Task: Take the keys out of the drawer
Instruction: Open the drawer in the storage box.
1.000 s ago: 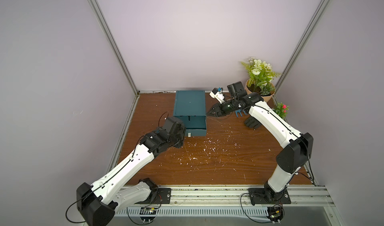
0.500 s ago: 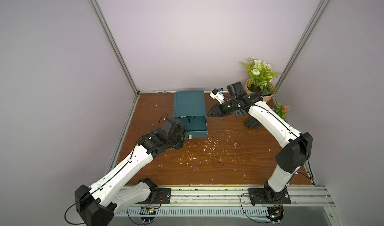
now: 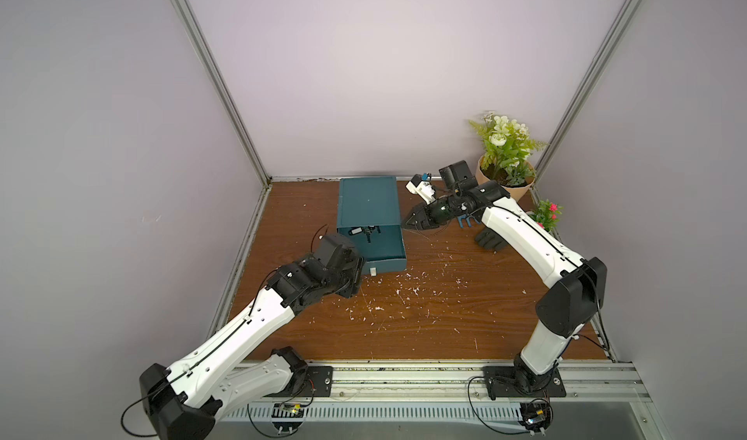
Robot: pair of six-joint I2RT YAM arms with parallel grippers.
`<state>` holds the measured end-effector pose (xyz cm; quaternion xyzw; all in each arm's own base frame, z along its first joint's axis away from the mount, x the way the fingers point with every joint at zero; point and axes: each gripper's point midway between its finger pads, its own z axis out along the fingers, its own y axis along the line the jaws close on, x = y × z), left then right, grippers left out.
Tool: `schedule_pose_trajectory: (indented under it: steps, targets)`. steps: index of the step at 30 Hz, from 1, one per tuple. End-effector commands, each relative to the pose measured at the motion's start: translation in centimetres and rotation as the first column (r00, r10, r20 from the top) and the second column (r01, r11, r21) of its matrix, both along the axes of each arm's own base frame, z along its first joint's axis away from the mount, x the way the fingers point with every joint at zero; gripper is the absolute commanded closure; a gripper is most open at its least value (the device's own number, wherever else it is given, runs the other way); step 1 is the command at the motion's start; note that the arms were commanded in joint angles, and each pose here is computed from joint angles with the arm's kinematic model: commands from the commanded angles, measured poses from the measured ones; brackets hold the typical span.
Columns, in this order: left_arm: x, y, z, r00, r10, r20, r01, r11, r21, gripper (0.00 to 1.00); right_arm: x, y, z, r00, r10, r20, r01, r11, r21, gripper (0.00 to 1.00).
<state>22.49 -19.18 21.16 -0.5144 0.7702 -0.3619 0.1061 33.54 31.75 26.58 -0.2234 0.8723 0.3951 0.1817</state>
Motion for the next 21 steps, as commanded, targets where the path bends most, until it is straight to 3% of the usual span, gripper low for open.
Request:
schedule_pose_trajectory:
  steps: [1,21]
  targets:
    - [-1.6,-0.3,0.1,1.000,-0.007,-0.030,0.006,1.000,-0.013,0.47,-0.6,0.1,0.8,1.000,0.008,0.025,-0.008,1.000,0.014,0.66]
    - [-3.3,-1.2,0.9,0.998,-0.051,-0.029,0.049,0.997,-0.064,0.47,-2.2,0.7,0.9,1.000,-0.009,0.023,0.008,1.000,0.025,0.66]
